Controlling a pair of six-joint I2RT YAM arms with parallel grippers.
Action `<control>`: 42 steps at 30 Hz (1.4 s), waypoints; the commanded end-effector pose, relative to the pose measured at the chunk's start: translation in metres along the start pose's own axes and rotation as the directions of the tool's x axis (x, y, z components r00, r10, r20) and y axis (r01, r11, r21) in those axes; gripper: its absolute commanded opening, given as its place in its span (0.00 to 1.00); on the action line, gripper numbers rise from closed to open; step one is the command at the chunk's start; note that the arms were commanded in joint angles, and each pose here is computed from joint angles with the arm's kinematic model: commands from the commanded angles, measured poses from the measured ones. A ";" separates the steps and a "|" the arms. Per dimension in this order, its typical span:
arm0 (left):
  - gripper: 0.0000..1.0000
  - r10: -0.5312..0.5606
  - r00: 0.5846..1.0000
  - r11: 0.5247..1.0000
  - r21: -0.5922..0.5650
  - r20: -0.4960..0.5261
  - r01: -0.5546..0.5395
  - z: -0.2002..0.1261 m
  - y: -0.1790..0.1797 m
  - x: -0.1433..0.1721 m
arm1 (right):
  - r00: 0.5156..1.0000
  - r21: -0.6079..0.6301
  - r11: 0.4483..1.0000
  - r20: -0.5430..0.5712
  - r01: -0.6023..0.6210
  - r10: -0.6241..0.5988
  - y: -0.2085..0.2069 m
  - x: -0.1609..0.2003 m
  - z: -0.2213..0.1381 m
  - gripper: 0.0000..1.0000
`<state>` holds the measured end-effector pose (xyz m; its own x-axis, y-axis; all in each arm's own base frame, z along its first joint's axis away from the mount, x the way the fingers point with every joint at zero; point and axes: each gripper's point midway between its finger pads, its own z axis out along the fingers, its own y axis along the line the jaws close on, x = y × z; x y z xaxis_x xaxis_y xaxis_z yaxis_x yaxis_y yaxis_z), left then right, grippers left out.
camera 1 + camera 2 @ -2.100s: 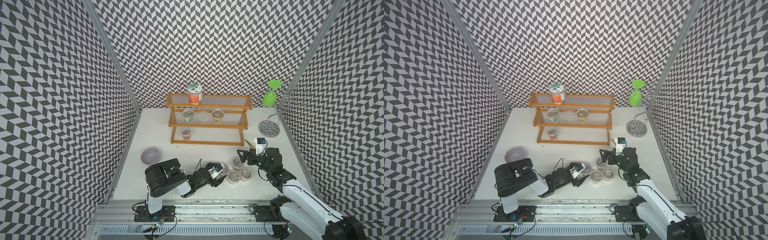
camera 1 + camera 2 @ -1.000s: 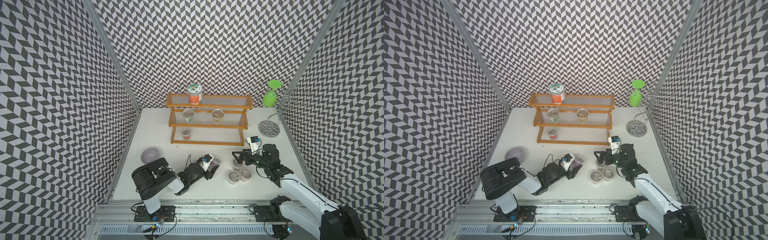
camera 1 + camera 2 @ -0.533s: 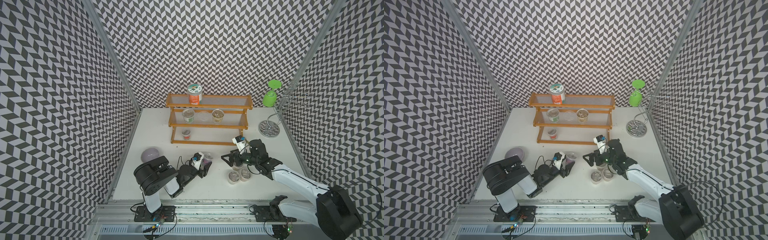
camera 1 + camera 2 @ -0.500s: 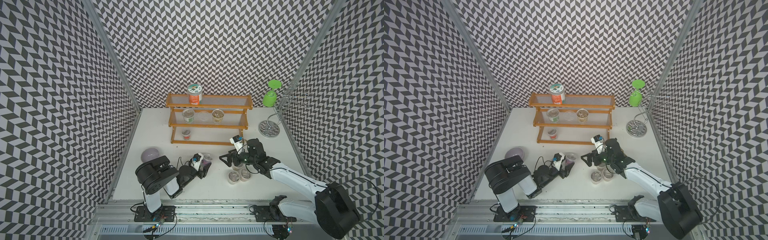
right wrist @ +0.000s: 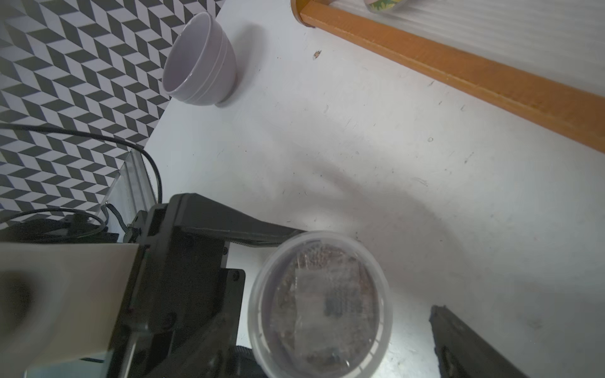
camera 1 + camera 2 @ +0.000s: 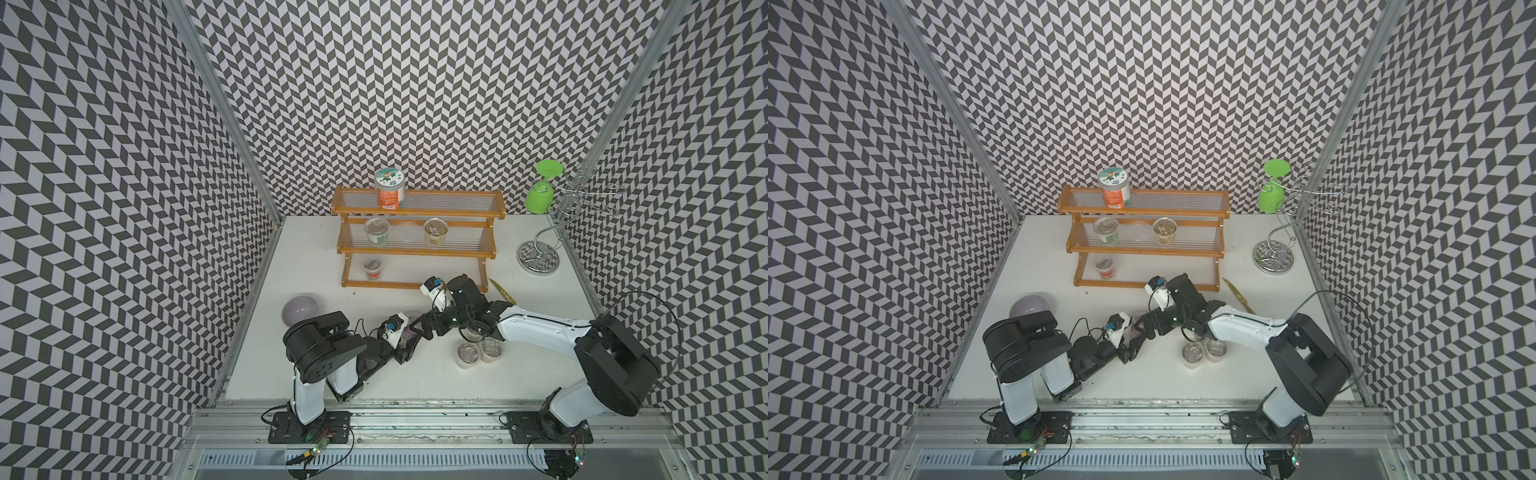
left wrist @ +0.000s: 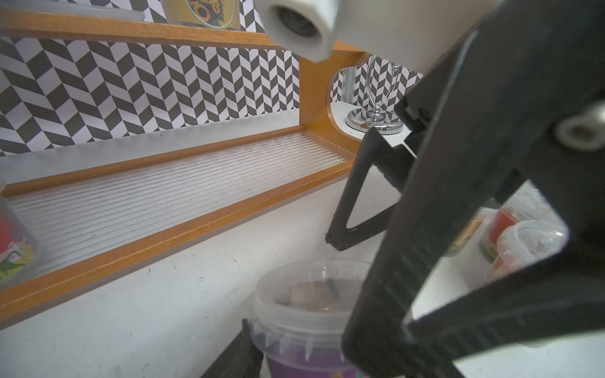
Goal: Place the seed container on the shelf
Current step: Pick up the seed jar at the center of the board.
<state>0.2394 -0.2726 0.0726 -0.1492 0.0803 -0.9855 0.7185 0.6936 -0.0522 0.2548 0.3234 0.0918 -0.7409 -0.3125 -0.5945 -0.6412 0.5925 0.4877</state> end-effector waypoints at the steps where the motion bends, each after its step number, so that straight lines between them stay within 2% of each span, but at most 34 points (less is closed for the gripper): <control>1: 0.67 0.011 0.999 1.000 0.022 0.047 -0.012 -0.002 -0.005 -0.008 | 1.000 -0.035 0.999 -0.004 0.015 -0.015 0.008 -0.009 0.013 0.93; 8: 0.67 0.008 0.999 1.000 -0.001 0.042 -0.008 -0.004 -0.001 -0.005 | 0.998 -0.019 1.000 -0.058 0.013 -0.014 0.003 0.005 0.028 0.85; 16: 0.68 0.001 0.999 1.000 -0.006 0.035 -0.001 -0.006 0.000 -0.003 | 0.996 -0.007 0.999 -0.085 0.031 -0.032 0.002 0.010 0.033 0.71; 26: 0.78 -0.012 1.000 0.999 -0.042 -0.022 0.011 -0.016 0.006 0.009 | 0.996 0.110 0.990 -0.044 0.086 -0.082 -0.009 0.000 0.030 0.71; 33: 0.79 -0.047 0.998 0.996 -0.080 -0.047 0.043 -0.039 0.012 0.012 | 0.992 0.142 0.986 0.074 0.092 -0.103 -0.006 -0.029 0.022 0.72; 42: 0.79 -0.071 0.995 0.972 -0.228 -0.067 0.054 -0.051 0.036 0.000 | 0.985 0.113 0.993 0.164 0.034 -0.052 0.000 -0.063 0.030 0.73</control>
<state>0.2283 -0.2269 0.0978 -0.1819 0.0222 -0.9831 0.6039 0.7915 -0.0939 0.2882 0.3483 0.0849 -0.6987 -0.2996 -0.6497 -0.6370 0.6738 0.3744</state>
